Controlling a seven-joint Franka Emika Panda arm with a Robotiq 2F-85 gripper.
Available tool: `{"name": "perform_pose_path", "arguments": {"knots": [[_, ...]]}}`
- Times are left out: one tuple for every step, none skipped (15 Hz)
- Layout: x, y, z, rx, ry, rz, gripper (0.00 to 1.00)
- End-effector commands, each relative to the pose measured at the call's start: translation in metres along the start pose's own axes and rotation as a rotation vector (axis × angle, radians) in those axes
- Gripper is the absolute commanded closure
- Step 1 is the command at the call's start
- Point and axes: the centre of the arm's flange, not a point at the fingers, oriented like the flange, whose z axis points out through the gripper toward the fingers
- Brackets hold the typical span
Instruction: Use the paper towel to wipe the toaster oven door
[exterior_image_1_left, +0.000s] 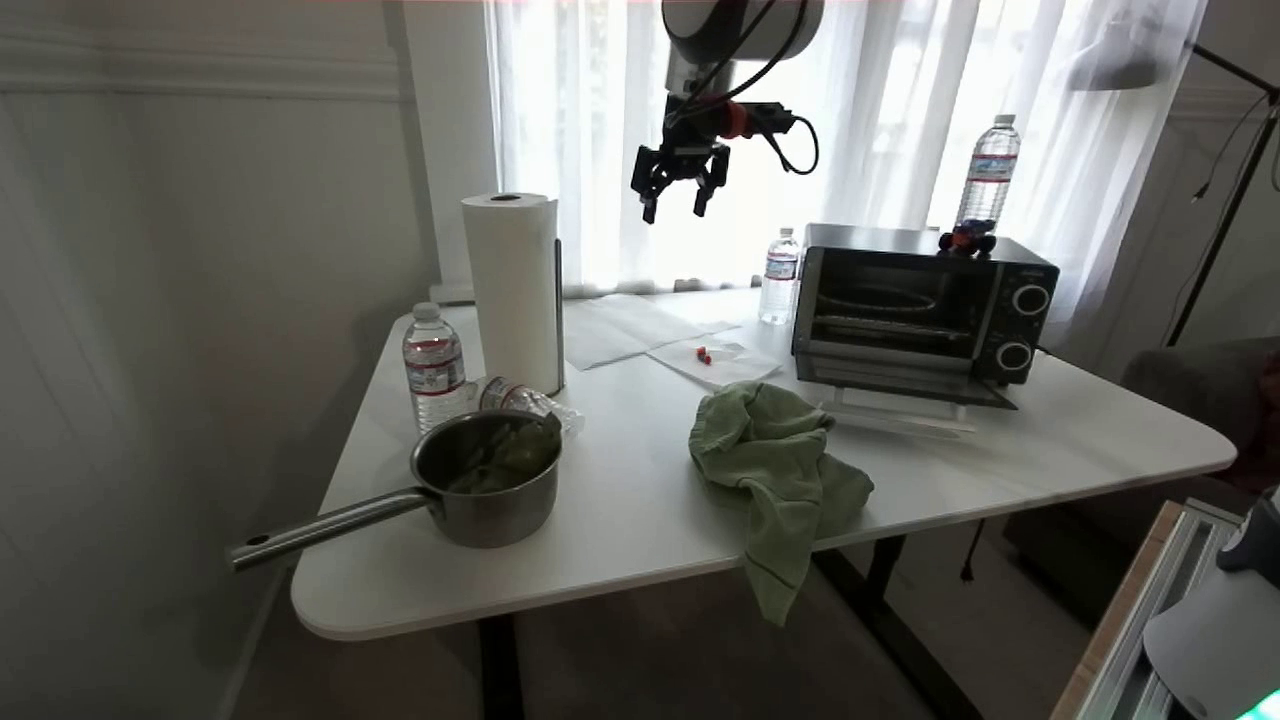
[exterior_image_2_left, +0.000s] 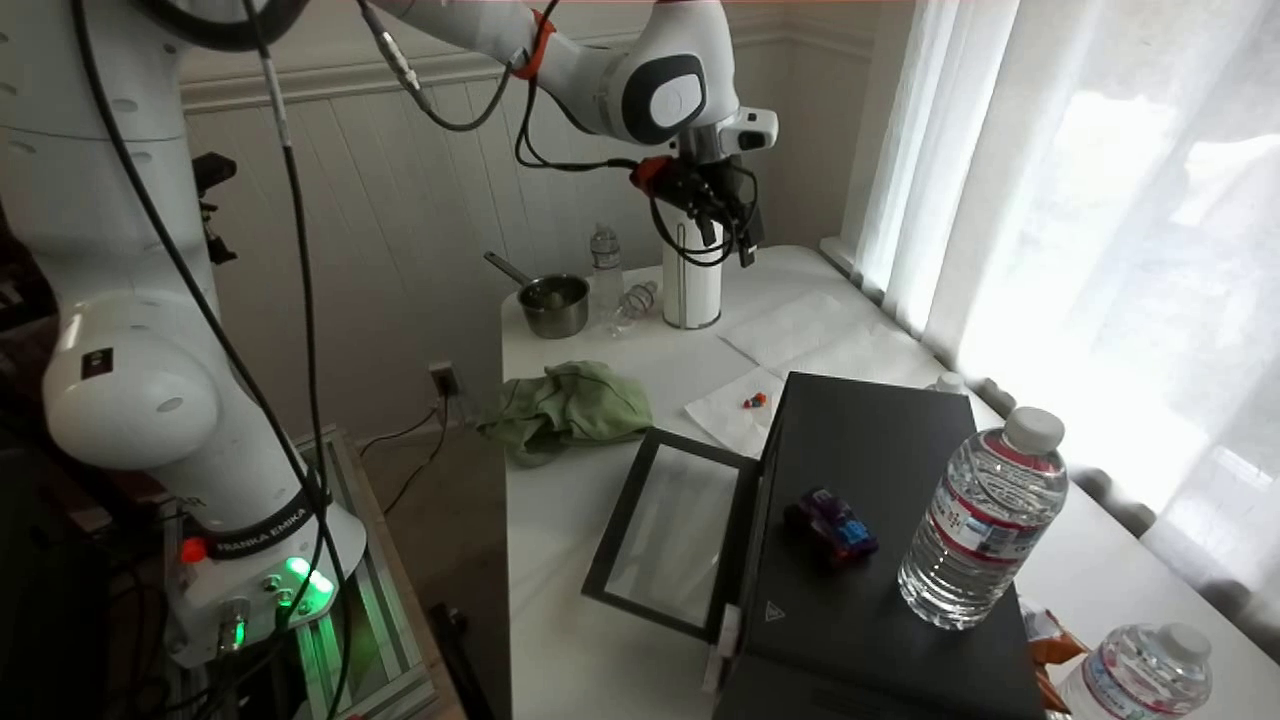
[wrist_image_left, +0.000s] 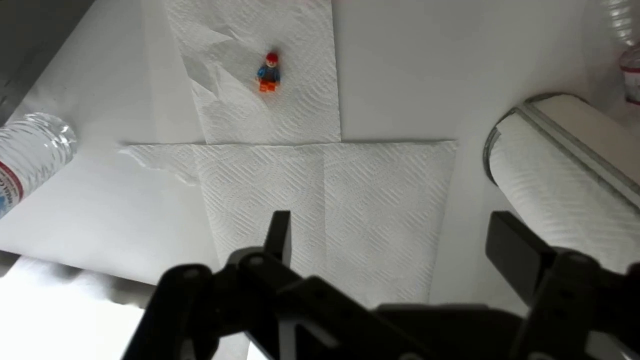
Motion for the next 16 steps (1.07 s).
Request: {"name": "perform_pose_path", "arguments": {"knots": [[0.050,-0.023,0.053,-0.009,0.005,0.102,0.00],[0.057,-0.028,0.066,-0.015,0.013,0.128,0.00],[0.067,-0.031,0.080,-0.013,0.016,0.152,0.00],[0.074,-0.034,0.094,-0.008,0.028,0.161,0.00],[0.080,-0.037,0.106,-0.002,0.030,0.176,0.00],[0.085,-0.039,0.119,-0.004,0.042,0.181,0.00],[0.089,-0.041,0.131,-0.004,0.047,0.179,0.00],[0.093,-0.042,0.143,0.005,0.054,0.174,0.00],[0.096,-0.042,0.155,0.004,0.060,0.171,0.00],[0.099,-0.043,0.166,0.007,0.069,0.174,0.00],[0.101,-0.042,0.178,0.007,0.070,0.174,0.00],[0.103,-0.041,0.189,0.003,0.078,0.176,0.00],[0.104,-0.040,0.198,0.006,0.082,0.175,0.00],[0.105,-0.040,0.206,0.006,0.081,0.177,0.00],[0.105,-0.040,0.214,0.008,0.084,0.176,0.00],[0.104,-0.040,0.223,0.005,0.083,0.177,0.00]]}}
